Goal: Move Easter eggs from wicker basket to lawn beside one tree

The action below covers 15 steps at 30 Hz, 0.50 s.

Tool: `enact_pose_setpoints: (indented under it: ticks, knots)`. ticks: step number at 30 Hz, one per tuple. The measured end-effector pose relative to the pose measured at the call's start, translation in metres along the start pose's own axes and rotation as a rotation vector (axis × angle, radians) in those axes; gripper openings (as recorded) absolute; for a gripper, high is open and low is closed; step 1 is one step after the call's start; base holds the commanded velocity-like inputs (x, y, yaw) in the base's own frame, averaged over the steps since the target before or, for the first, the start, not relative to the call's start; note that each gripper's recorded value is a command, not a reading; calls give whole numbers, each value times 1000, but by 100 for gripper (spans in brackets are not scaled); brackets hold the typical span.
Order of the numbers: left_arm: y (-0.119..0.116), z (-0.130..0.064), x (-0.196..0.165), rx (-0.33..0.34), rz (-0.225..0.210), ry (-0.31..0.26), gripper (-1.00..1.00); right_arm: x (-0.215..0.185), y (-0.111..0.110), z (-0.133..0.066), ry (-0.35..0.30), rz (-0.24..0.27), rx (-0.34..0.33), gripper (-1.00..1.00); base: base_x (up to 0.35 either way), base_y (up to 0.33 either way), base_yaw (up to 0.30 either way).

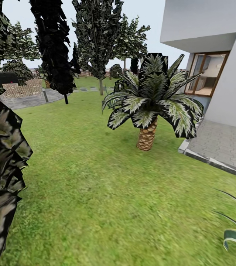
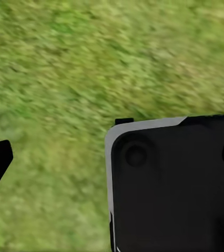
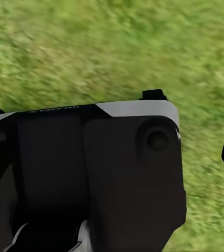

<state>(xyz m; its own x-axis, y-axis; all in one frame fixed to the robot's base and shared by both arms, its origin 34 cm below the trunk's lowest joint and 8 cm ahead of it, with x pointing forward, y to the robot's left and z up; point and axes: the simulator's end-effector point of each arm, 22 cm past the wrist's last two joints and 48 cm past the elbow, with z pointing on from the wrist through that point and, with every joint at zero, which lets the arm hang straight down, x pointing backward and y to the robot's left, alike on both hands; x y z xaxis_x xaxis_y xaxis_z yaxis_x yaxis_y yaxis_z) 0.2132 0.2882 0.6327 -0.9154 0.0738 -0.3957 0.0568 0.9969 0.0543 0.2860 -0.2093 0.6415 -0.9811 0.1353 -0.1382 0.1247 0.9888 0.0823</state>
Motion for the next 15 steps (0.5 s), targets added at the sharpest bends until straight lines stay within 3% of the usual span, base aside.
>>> enact_pose_setpoints:
  ticks: [8,15]
  knots:
    - [0,0,0,0,0,0,100,0,0,0,0,0,1,100,53,23,22]
    - [0,0,0,0,0,0,100,0,0,0,0,0,0,100,243,75,2]
